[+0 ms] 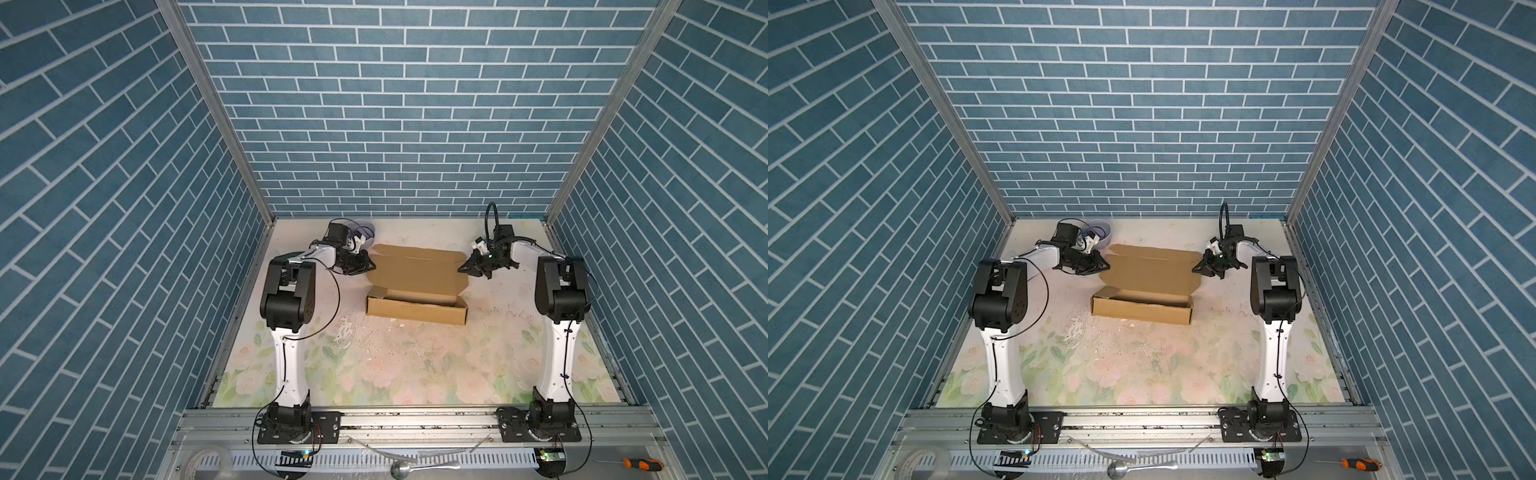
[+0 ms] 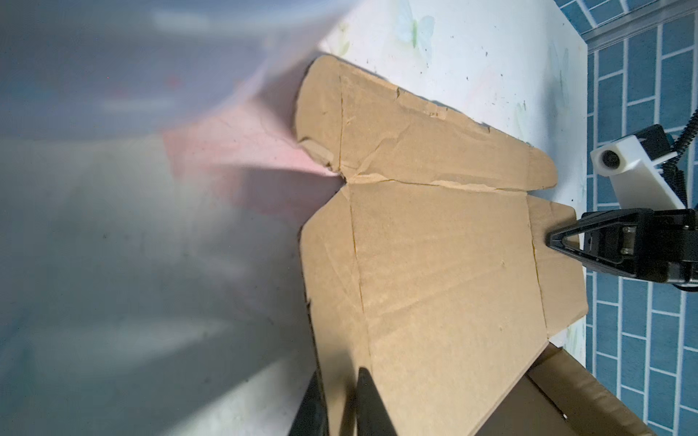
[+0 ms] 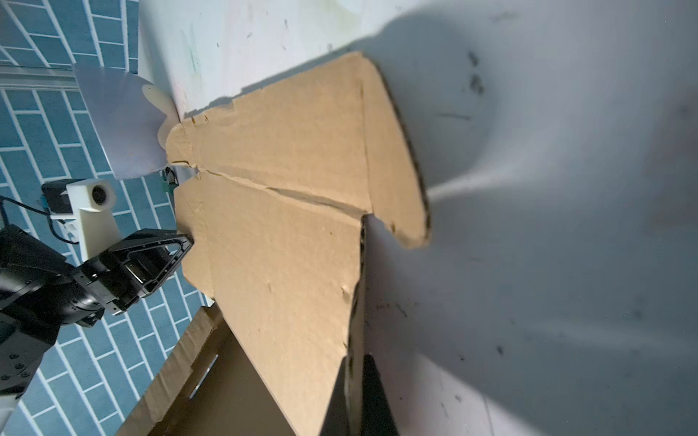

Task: Fold the paper box

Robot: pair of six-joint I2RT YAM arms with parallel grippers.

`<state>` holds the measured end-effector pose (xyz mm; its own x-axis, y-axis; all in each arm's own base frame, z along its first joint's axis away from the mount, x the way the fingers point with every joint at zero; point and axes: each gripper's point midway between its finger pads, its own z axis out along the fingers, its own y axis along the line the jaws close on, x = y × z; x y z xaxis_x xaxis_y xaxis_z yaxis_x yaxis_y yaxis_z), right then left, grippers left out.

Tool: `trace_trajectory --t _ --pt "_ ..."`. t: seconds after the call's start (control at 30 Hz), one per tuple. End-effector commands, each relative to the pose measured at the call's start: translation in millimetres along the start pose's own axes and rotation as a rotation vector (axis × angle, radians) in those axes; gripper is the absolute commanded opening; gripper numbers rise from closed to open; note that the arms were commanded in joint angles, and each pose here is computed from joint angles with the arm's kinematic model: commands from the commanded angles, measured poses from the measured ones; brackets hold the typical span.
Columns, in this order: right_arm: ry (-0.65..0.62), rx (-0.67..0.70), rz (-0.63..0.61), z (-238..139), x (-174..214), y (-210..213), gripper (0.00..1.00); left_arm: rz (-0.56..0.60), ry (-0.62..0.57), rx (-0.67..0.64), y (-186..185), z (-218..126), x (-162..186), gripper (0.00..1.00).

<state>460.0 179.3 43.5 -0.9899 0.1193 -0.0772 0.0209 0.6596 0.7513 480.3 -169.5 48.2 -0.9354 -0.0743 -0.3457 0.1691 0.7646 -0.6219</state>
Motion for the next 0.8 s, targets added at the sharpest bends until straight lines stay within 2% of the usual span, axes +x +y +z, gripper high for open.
trace_trajectory --t 0.0,0.3,0.57,0.77 --pt "-0.160 -0.026 -0.170 -29 -21 38 0.00 0.059 -0.087 0.042 -18 -20 -18 0.17" --pt "-0.368 -0.059 -0.353 -61 -31 75 0.00 0.096 -0.146 0.083 -39 -45 -24 0.18" --pt "-0.516 -0.014 -0.583 -81 -24 106 0.00 0.121 -0.185 0.144 -61 -66 -23 0.25" --pt "-0.606 0.020 -0.688 -92 -16 125 0.00 0.186 -0.189 0.099 -66 -80 -19 0.21"
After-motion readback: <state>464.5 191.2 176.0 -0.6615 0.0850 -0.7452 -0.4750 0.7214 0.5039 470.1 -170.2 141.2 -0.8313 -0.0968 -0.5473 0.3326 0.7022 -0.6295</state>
